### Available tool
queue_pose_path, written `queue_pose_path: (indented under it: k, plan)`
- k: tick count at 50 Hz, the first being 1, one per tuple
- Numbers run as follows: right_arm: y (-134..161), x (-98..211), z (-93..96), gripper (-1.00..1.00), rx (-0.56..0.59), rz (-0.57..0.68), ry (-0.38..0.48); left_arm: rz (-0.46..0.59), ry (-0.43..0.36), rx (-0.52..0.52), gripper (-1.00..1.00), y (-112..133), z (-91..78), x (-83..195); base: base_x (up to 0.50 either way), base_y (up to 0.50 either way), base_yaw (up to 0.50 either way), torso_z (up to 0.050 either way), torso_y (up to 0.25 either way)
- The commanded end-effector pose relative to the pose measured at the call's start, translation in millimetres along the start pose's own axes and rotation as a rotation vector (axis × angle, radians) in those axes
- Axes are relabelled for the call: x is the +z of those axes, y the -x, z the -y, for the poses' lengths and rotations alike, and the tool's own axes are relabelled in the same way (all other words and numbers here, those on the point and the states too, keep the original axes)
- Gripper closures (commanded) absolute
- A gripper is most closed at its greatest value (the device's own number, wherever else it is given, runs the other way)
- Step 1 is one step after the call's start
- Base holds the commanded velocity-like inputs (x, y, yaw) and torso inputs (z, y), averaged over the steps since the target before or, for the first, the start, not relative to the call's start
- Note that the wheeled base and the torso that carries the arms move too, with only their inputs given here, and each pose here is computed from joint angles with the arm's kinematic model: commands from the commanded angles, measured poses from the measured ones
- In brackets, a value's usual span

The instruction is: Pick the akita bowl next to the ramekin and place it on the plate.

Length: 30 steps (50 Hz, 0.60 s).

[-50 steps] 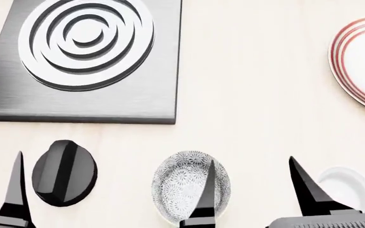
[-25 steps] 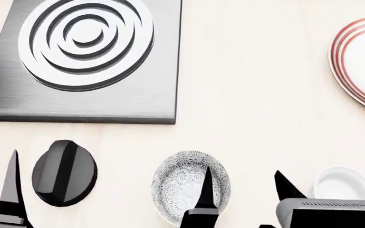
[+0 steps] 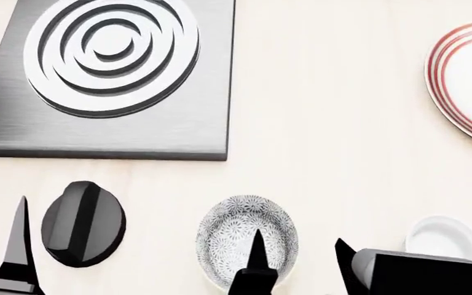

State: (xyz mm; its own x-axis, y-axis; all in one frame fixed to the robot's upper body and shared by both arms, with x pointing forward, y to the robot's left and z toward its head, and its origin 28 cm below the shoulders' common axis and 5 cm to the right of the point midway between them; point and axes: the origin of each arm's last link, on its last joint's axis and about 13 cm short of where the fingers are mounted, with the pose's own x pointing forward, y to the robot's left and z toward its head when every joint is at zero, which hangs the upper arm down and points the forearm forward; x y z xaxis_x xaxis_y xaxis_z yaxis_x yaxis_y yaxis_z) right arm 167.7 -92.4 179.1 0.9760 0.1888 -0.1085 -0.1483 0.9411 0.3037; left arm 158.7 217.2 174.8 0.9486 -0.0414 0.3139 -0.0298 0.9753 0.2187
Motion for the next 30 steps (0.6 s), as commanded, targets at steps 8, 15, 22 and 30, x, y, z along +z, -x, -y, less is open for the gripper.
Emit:
queue_pose_path:
  k: [8,15,22,30]
  plan:
    - [-10,-3,3.4,-1.0,0.031,-0.039,-0.077,-0.002,0.005,0.005,-1.0,0,-2.4,0,0.0,0.0,0.0,0.0,0.0]
    - [-15,-5,7.0,-1.0,0.023,-0.053,-0.095,0.002,0.006,0.002,-1.0,-1,-1.5,1,0.0,0.0,0.0,0.0,0.0]
    - [-18,-6,8.5,-1.0,0.018,-0.06,-0.111,0.0,0.003,0.0,-1.0,0,-1.3,0,0.0,0.0,0.0,0.0,0.0]
    - [-23,-7,10.6,-1.0,0.01,-0.067,-0.141,-0.004,0.003,0.0,-1.0,1,-1.7,0,0.0,0.0,0.0,0.0,0.0]
